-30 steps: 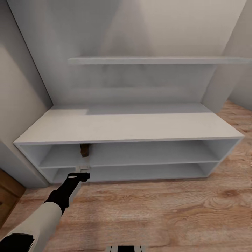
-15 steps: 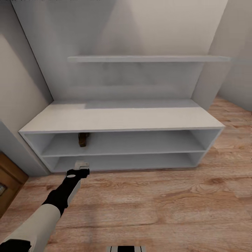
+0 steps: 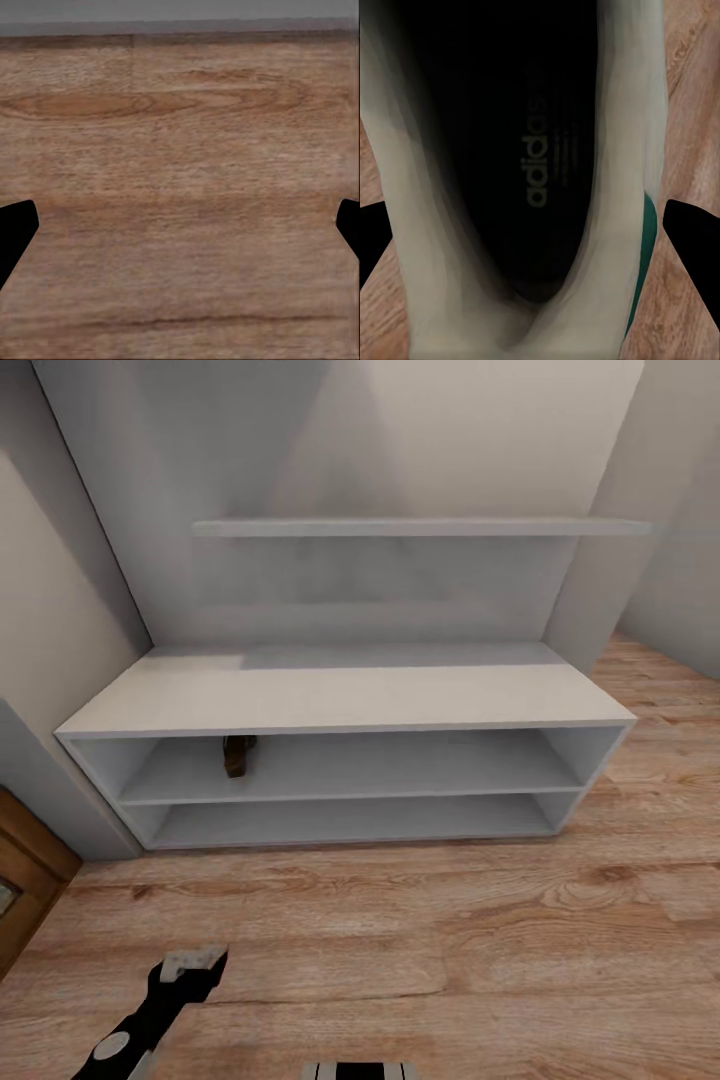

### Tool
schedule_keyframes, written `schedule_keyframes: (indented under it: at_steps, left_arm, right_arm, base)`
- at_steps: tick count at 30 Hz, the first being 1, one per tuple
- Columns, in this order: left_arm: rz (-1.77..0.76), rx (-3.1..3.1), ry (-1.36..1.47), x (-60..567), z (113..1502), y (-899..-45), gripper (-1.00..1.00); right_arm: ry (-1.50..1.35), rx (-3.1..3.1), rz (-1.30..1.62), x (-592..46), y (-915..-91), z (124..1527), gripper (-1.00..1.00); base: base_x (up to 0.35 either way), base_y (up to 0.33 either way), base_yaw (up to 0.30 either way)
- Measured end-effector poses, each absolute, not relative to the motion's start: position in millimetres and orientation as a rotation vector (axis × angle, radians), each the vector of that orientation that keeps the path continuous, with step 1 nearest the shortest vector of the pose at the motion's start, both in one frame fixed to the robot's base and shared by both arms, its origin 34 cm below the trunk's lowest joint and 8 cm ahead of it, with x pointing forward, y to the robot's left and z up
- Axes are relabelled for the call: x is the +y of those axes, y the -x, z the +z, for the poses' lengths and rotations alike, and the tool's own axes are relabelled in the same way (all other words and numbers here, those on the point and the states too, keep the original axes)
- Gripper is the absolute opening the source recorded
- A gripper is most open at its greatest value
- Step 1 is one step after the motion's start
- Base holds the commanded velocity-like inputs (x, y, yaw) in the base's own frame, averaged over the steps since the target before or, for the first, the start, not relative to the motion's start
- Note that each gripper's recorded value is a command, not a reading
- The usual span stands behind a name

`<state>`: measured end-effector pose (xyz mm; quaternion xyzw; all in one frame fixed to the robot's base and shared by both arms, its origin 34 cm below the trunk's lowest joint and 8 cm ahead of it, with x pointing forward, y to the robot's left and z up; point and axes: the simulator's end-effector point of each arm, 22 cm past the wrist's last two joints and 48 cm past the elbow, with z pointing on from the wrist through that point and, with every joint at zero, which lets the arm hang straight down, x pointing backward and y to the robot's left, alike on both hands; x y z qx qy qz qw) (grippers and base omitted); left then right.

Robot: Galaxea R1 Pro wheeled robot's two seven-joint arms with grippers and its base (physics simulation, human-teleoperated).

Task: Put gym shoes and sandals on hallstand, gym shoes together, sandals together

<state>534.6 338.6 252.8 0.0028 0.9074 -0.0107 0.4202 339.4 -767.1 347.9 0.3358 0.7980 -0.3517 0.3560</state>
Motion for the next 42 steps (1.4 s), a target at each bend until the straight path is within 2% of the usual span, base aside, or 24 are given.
schedule_keyframes:
  at_steps: [5,9,14,23,42]
  left_arm:
    - [-0.397,2.342,-0.065,341,241,-461,1.0]
    - [-0.483,2.365,-0.046,344,236,-436,1.0]
    - [-0.428,2.31,0.005,368,236,-423,1.0]
    - [-0.371,2.281,0.041,381,235,-416,1.0]
    - [-0.355,2.27,0.063,388,237,-418,1.0]
  right_arm:
    - [-0.867,2.06,-0.906,-766,-340,348,-1.0]
    - [-0.866,2.058,-0.906,-766,-341,348,-1.0]
    - [-0.866,2.057,-0.903,-765,-341,347,-1.0]
    - [-0.875,2.068,-0.889,-755,-341,338,-1.0]
    - [-0.876,2.069,-0.888,-755,-341,337,-1.0]
  base:
    - [0.0,0.0,0.0]
    - [0.0,0.0,0.0]
    - [0.0,0.0,0.0]
    - [-0.028,-0.233,0.0]
    - [-0.255,-0.186,0.0]
